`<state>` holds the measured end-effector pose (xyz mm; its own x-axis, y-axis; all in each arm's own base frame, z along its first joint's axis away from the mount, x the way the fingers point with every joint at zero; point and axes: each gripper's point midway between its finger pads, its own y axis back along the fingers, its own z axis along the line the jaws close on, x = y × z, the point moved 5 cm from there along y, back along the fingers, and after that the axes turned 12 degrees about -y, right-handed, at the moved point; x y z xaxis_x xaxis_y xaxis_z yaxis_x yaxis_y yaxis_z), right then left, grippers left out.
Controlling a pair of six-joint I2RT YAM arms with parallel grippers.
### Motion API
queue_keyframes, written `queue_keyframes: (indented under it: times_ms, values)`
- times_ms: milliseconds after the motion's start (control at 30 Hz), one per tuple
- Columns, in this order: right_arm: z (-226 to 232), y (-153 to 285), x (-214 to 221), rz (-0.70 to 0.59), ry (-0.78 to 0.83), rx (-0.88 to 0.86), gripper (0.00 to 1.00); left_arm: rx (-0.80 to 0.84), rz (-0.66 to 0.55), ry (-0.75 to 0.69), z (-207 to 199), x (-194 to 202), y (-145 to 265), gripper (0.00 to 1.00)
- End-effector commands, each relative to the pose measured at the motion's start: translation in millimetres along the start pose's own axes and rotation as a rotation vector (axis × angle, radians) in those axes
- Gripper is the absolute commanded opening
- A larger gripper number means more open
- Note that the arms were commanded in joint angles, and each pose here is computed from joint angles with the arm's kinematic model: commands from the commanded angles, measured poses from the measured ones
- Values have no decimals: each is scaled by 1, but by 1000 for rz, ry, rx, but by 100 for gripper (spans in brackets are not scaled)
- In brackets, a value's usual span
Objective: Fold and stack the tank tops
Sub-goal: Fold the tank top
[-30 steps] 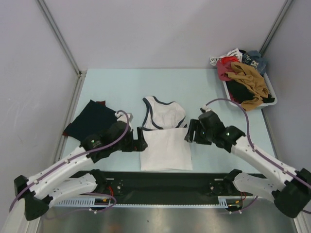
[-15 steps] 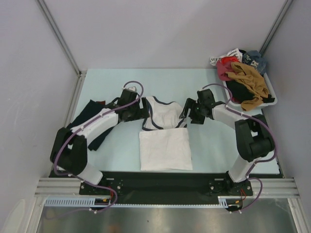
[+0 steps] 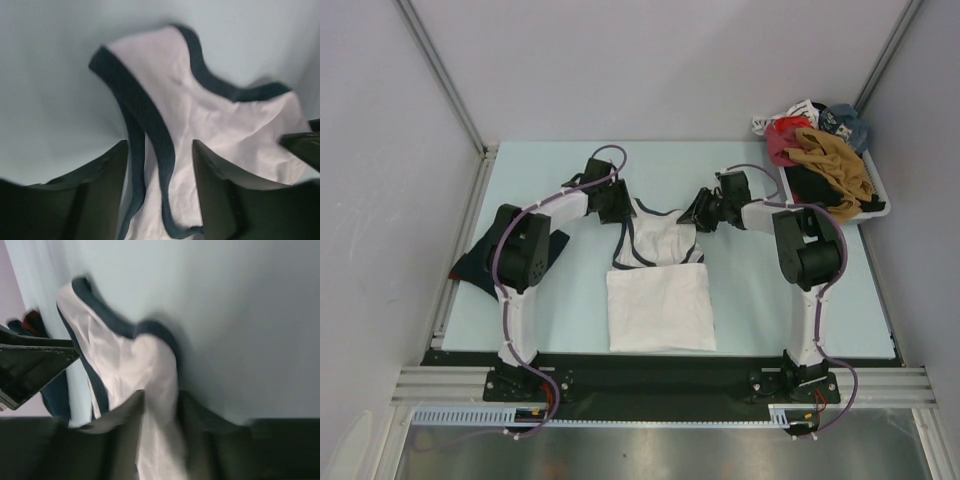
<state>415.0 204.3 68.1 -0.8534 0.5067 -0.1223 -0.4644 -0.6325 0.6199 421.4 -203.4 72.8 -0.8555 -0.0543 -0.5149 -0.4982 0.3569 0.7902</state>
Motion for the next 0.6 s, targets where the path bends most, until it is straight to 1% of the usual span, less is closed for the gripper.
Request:
queue_keyframes:
  times_ms: [0,33,67,100,133,167,200,233,267,300,333,367,400,467,500,533,567]
  values:
    - [6,-19,-24,-33,4,-50,34,56,-68,45,10,-42,-12,55]
    - [15,-21,-34,-47,11,-76,27,61,-70,64,14,-48,-16,51]
    - [15,-22,-43,-60,10,-93,23,61,-54,78,20,-48,-28,47]
    - [18,-24,-48,-66,12,-105,22,76,-89,78,18,-64,-28,46]
    - [22,-29,-58,-84,25,-113,19,85,-98,82,20,-72,-29,41]
    - [23,-29,-66,-95,26,-101,17,73,-85,85,25,-71,-40,39]
    - [24,-31,-73,-113,51,-94,16,81,-128,69,20,-92,-38,37]
    - [20,-37,-77,-115,61,-81,15,77,-122,62,20,-96,-41,29]
    - [33,-36,-89,-138,84,-91,14,76,-101,66,23,-93,-55,25]
    - [33,-37,-96,-149,92,-88,13,91,-142,55,17,-113,-51,19]
    - [32,-42,-102,-158,106,-84,13,95,-144,60,16,-117,-55,11]
    - [42,-41,-113,-181,127,-106,13,95,-129,68,19,-115,-66,0]
    - [46,-40,-121,-201,138,-115,13,104,-170,68,17,-131,-62,0]
    - [46,-44,-132,-229,166,-114,18,121,-200,88,20,-139,-71,0]
    - [60,-39,-144,-266,193,-134,24,134,-242,91,21,-154,-68,0]
    - [61,-39,-153,-301,203,-125,29,142,-263,103,21,-161,-67,0]
    - [57,-41,-156,-300,204,-102,38,146,-283,105,24,-165,-73,9]
